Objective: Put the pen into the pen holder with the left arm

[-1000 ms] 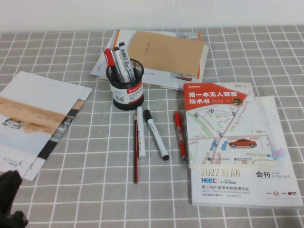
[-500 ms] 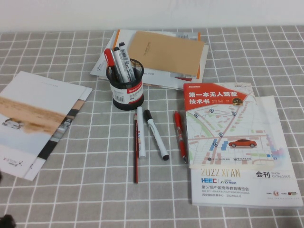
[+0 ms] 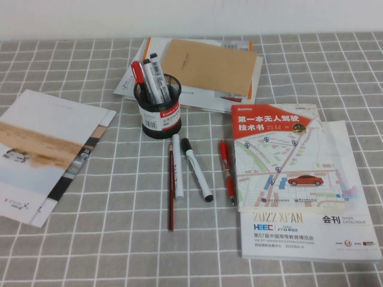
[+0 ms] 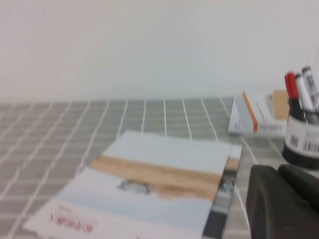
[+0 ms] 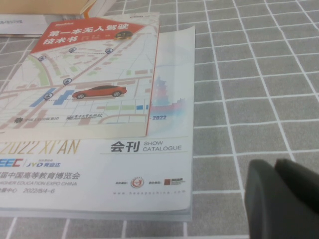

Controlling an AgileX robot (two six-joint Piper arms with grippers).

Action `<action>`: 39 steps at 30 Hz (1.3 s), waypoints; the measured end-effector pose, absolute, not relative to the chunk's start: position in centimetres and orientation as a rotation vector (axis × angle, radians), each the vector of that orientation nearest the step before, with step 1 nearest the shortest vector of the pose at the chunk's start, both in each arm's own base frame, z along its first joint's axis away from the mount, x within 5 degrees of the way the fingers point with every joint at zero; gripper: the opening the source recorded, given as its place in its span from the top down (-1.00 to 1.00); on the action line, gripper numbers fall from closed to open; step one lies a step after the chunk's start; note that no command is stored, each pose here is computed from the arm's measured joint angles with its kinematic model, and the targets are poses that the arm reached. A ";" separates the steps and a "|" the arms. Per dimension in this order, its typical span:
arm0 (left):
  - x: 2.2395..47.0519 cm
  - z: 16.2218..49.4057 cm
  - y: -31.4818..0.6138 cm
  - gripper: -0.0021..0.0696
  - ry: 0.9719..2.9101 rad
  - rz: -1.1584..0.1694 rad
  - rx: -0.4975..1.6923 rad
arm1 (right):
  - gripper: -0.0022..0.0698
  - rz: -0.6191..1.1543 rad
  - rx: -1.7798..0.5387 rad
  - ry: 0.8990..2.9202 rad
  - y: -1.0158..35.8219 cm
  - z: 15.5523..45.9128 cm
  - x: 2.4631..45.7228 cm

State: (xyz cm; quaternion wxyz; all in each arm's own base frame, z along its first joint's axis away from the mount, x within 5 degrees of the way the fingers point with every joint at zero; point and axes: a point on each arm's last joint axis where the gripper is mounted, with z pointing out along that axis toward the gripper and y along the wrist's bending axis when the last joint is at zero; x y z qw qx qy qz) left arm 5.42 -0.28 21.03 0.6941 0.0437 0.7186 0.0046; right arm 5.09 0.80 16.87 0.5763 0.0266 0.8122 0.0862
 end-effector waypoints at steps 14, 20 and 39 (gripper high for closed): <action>5.3 17.4 -0.2 0.95 1.849 0.002 0.094 | 0.97 0.202 0.062 1.901 0.8 16.9 5.1; 5.2 17.2 -0.2 0.95 1.872 0.002 0.095 | 0.97 0.202 0.062 1.901 0.8 16.9 5.1; 5.2 17.1 -0.2 0.95 1.877 0.005 0.091 | 0.97 0.202 0.062 1.901 0.8 16.9 5.1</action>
